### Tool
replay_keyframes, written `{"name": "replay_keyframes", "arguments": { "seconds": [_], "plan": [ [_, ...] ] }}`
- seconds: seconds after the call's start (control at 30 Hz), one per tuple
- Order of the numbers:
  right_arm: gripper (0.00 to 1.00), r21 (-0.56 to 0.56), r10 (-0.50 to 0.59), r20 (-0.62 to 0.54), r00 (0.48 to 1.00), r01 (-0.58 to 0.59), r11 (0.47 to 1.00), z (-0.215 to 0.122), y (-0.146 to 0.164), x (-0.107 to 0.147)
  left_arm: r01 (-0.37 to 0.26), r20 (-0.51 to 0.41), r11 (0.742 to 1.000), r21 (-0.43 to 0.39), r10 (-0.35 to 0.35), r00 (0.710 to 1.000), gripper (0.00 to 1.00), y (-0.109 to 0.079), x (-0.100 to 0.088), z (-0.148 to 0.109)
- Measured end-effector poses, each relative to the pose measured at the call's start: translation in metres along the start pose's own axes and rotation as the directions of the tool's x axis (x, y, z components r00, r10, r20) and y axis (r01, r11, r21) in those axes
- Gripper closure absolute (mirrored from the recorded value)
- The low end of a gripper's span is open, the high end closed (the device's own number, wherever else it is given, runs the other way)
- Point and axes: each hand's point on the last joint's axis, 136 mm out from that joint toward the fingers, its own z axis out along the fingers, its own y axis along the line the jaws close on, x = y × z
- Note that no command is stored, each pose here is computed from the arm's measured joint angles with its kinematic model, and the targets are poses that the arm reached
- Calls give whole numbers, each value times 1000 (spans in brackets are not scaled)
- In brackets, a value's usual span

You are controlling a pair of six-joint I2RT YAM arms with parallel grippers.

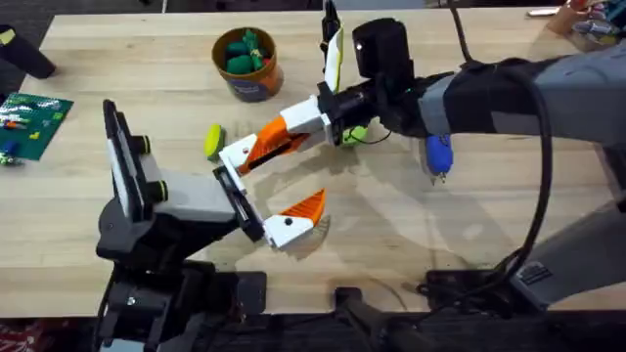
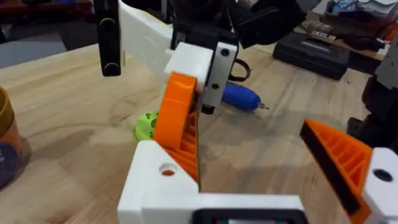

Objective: Pick up the gripper from the table and insert it into the empty holder that is missing its gripper. Then pick up a screw, insert it into the mounting hole, and use the screwdriver to tighten it. Finally, clean up the table by picking up the vegetable and placing it into the bucket.

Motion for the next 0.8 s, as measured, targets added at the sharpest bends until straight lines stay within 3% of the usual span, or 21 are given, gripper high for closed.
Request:
{"name": "replay_keyframes", "arguments": {
  "seconds": [0.63, 0.67, 0.8],
  "plan": [
    [981, 25, -17, 25, 1000, 17, 1000, 6, 0, -3, 11, 3, 1000, -25, -11, 1000, 14, 5, -1, -1],
    [933, 25, -13, 25, 1000, 12, 1000, 6, 0, -3, 10, 4, 1000, -25, -10, 1000, 14, 5, -1, -1],
    [342, 66, 5, 64, 998, -9, 998, 8, -8, -8, -11, 5, 1000, -25, 11, 1000, 14, 5, -1, -1]
  ]
}}
